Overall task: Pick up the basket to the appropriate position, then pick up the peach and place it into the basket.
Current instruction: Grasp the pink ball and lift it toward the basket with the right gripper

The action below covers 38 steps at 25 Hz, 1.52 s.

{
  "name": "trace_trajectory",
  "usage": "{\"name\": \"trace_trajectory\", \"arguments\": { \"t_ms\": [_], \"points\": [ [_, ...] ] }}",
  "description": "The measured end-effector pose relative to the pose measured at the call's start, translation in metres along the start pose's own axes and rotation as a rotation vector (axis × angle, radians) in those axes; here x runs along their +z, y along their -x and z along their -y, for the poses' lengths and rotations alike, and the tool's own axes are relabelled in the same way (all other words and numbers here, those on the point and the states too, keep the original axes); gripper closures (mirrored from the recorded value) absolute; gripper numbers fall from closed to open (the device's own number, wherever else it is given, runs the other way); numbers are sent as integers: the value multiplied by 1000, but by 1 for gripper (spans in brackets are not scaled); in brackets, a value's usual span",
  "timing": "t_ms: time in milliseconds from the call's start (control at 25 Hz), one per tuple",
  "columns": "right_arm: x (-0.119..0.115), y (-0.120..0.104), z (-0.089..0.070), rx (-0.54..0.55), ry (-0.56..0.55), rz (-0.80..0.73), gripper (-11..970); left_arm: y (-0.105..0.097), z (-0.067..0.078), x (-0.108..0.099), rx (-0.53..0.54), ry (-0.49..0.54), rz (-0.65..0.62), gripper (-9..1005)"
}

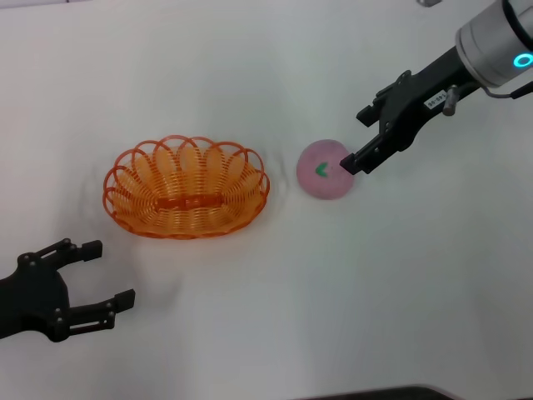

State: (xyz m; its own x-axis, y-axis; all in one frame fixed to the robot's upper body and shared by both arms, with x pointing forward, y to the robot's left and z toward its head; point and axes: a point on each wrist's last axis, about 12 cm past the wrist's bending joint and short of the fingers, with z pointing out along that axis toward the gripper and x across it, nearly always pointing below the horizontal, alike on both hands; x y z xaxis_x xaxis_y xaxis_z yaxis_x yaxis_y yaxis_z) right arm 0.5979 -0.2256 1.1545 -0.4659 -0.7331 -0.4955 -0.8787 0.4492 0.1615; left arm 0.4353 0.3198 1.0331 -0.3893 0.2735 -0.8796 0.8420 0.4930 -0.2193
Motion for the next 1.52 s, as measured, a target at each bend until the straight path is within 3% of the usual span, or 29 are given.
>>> {"name": "trace_trajectory", "arguments": {
  "t_ms": [80, 560, 1280, 1520],
  "points": [
    [2, 1, 1, -4, -6, -2, 5, 0, 0, 0, 0, 0, 0, 76],
    [40, 4, 0, -35, -23, -70, 9, 0, -1, 0, 2, 1, -1, 75],
    [54, 9, -1, -22, -27, -49, 39, -1, -1, 1, -8, 11, -6, 75],
    [57, 10, -3, -41, -25, -64, 181, -2, 0, 2, -18, 5, -10, 76]
  ]
}}
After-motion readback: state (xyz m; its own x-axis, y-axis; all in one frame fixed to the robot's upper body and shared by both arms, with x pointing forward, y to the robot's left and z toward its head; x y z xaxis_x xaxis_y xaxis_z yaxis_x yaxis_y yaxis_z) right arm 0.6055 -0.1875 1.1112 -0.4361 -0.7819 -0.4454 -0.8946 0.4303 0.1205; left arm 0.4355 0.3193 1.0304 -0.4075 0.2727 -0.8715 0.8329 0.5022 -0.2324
